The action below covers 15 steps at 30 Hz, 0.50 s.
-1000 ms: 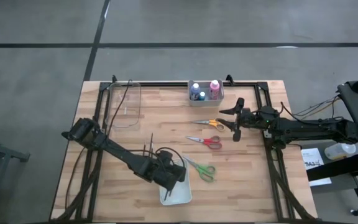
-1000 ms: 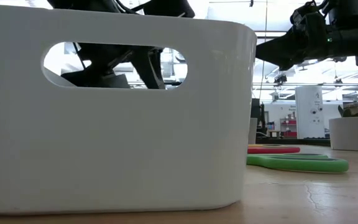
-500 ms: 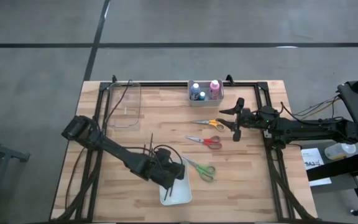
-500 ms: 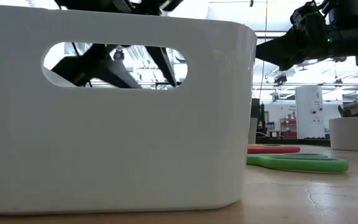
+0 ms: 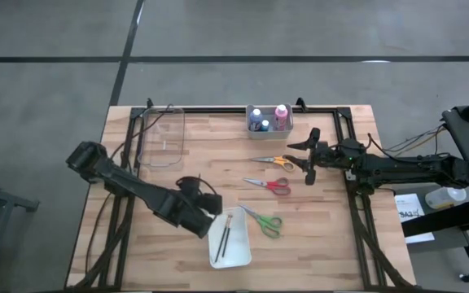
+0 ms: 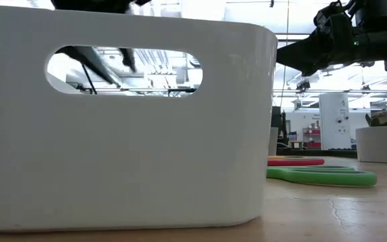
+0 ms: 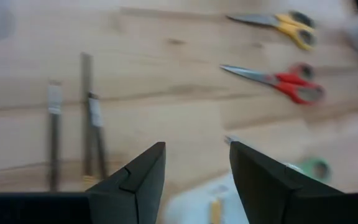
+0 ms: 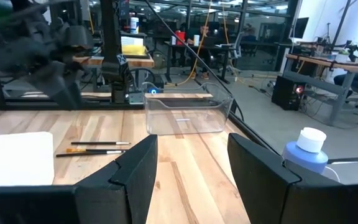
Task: Pick & Place Paint Supplies
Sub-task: Put the left silver liner brush into the gray bin
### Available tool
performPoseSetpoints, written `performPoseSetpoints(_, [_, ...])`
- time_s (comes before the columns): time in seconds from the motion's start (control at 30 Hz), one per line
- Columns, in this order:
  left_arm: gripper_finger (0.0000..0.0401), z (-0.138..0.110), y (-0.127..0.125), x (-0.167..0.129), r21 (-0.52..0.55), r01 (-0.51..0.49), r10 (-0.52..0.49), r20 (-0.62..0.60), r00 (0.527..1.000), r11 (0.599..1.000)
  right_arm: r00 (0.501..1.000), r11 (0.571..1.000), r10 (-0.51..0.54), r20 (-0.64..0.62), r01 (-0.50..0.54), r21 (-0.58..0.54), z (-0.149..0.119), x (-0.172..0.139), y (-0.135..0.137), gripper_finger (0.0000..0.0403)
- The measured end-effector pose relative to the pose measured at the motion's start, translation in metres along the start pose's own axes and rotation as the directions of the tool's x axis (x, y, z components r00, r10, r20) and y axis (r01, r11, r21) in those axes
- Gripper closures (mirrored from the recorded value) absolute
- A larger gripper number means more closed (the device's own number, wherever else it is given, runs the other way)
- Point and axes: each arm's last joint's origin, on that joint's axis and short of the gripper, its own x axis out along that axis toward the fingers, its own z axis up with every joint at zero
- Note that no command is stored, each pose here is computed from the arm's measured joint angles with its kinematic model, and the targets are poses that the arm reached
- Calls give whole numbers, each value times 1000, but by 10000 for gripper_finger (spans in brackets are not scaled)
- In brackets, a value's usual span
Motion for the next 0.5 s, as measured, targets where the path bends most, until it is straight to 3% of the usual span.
performPoseSetpoints(0.13, [211,1,12,6,-18,-71,72,51,996,997,1000,1000,0,0,0,0,0,0,0,209])
performPoseSetpoints(0.37, [211,-3,40,27,44,-164,159,105,982,985,1000,1000,0,0,0,0,0,0,0,209])
performPoseSetpoints(0.5, [211,-8,62,42,15,-206,203,134,970,978,1000,1000,0,0,0,0,0,0,0,209])
